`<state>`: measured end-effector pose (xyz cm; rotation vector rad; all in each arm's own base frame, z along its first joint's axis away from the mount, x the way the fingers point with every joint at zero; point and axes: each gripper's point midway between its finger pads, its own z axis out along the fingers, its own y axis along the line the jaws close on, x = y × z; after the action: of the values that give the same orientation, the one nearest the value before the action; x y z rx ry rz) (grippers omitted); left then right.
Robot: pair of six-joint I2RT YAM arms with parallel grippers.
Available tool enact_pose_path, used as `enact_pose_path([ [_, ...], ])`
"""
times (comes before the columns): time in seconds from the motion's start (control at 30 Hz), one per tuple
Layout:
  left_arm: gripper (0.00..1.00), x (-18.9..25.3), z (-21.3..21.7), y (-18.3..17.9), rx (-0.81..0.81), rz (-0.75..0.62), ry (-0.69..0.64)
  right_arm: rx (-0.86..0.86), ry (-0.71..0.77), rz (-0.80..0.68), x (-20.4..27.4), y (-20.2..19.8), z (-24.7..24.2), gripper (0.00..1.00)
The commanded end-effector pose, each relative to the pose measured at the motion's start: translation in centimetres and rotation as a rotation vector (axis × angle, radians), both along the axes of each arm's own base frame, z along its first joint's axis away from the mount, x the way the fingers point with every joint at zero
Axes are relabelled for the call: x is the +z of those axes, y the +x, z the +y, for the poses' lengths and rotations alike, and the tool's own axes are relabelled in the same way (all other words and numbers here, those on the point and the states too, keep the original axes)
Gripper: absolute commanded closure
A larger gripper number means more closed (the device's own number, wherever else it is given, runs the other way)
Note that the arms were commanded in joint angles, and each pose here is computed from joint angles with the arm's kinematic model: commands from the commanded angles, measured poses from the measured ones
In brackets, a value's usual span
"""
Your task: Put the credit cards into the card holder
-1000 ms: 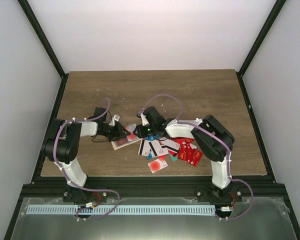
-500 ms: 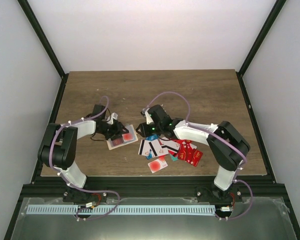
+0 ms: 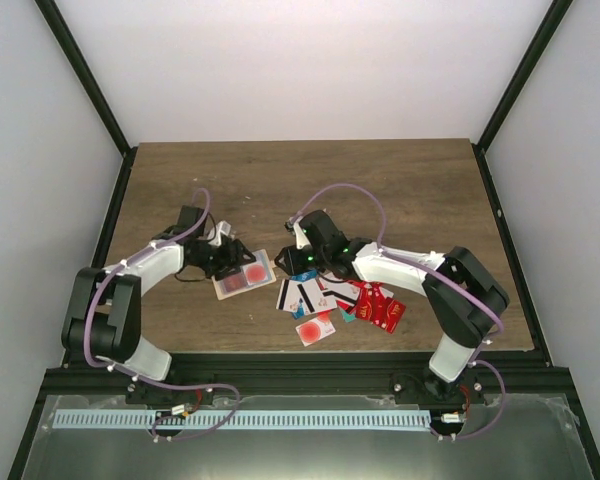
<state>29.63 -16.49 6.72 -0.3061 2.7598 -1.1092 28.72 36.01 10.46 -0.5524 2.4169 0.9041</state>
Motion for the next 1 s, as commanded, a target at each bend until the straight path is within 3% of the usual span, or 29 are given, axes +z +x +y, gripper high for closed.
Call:
enact_pose_path([
  [0.0, 0.41, 1.4, 1.2, 0.3, -0.001, -0.060, 0.093, 0.030, 0.071, -0.005, 2.0, 0.0, 1.5, 0.67],
  [0.1, 0.56, 1.2, 1.9, 0.3, 0.008, -0.084, 0.141, 0.064, 0.100, 0.020, 2.0, -0.1, 2.5, 0.67],
  [0.2, 0.80, 0.3, 2.3, 0.2, 0.011, -0.080, 0.183, 0.074, 0.110, 0.042, 1.6, 0.1, 3.3, 0.66],
  [0.3, 0.90, -0.4, 2.3, 0.2, 0.005, -0.079, 0.208, 0.076, 0.109, 0.065, 0.8, 0.5, 3.9, 0.65],
  [0.43, 0.95, -1.2, 2.0, 0.2, -0.018, -0.069, 0.229, 0.082, 0.116, 0.088, 0.0, 1.0, 4.5, 0.65],
  [0.97, 0.96, -4.0, 1.3, 0.4, -0.050, -0.026, 0.293, 0.101, 0.123, 0.108, -1.0, 2.2, 4.3, 0.64],
])
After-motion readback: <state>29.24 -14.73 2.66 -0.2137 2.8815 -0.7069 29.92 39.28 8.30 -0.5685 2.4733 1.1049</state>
